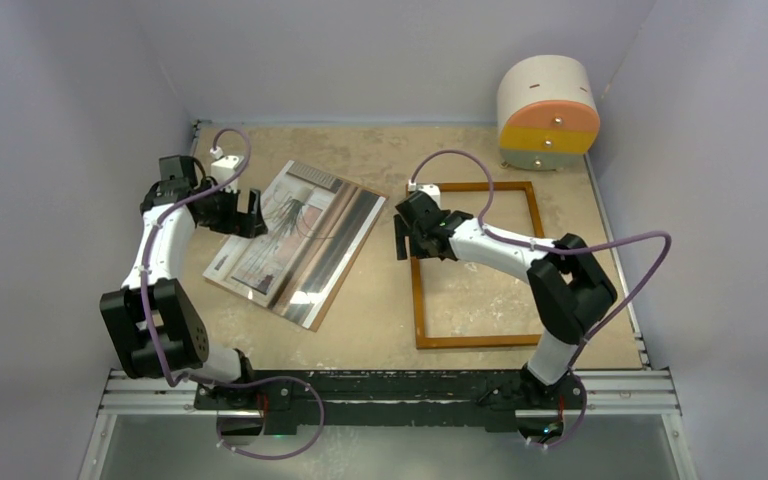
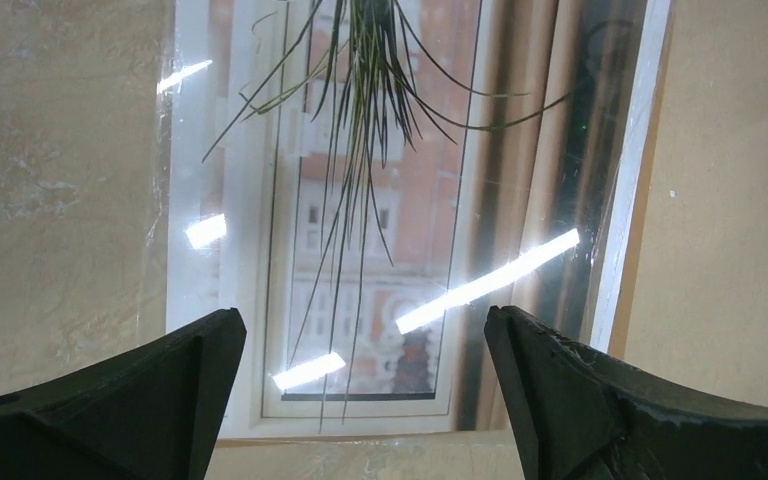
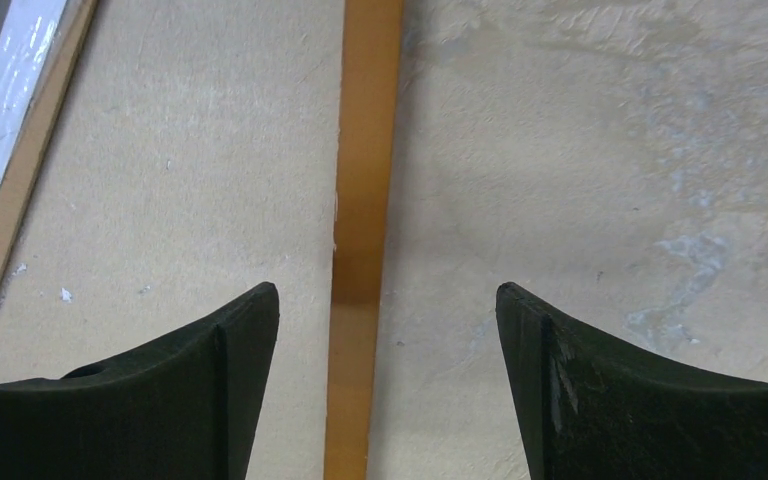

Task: Put the photo into the frame
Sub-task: Turn over the photo frame at the center of the board.

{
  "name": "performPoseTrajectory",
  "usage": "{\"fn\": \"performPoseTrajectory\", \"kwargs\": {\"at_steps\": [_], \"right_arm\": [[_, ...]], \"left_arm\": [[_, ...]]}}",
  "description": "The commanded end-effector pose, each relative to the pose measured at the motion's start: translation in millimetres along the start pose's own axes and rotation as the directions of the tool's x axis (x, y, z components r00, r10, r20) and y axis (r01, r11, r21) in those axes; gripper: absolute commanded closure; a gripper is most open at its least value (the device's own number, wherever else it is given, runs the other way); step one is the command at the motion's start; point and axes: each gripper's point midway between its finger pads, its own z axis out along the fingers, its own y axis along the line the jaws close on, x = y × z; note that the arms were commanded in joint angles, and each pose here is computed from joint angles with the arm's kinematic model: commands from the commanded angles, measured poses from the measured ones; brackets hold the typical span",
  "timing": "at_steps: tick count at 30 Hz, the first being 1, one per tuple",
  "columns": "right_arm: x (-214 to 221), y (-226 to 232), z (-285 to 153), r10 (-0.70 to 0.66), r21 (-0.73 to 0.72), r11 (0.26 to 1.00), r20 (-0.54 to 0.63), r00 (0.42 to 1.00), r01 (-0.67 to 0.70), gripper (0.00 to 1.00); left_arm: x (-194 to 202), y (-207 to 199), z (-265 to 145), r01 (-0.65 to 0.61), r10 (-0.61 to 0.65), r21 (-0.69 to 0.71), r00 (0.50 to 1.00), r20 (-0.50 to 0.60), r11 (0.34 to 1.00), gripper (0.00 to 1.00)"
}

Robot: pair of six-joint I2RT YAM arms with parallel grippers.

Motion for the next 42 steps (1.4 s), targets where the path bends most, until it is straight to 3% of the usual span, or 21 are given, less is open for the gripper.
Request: {"fn": "performPoseTrajectory", "kwargs": {"at_steps": [1,11,20,26,35,42], "right_arm": [[2,10,4,0.016,-0.016,1.000,-0.006,1.000,-0.016,0.20],[31,9,33,-0.001,0.045,0.999,-0.074,0.997,0.005,0.40],[44,26,36,0.039,0.048,0.998,-0.092,0.995,-0.034,0.76],[18,66,8,0.077,-0.017,0.997,-0.048,0.996,-0.077,0.98],[-31,134,-57,0.138,-0.195,0.971,-0.025,0.990,-0.140,1.00],[-76,173,-121,0.247,-0.400,0.885,-0.028,0.969,-0.237,1.00]], "left_arm": [[3,-13,-10,-0.045,0.045,0.036,0.999,0.014,0.998,0.00],[9,-16,-11,-0.055,0.055,0.053,0.998,-0.003,0.997,0.00],[8,-19,-15,-0.055,0.056,0.061,0.998,-0.010,0.997,0.00],[7,-22,-20,-0.049,0.050,0.068,0.999,-0.020,0.996,0.00],[5,-21,-35,-0.029,0.031,0.030,0.998,-0.051,0.999,0.00],[2,-23,-41,-0.031,0.032,0.027,0.998,-0.050,0.999,0.00]]}}
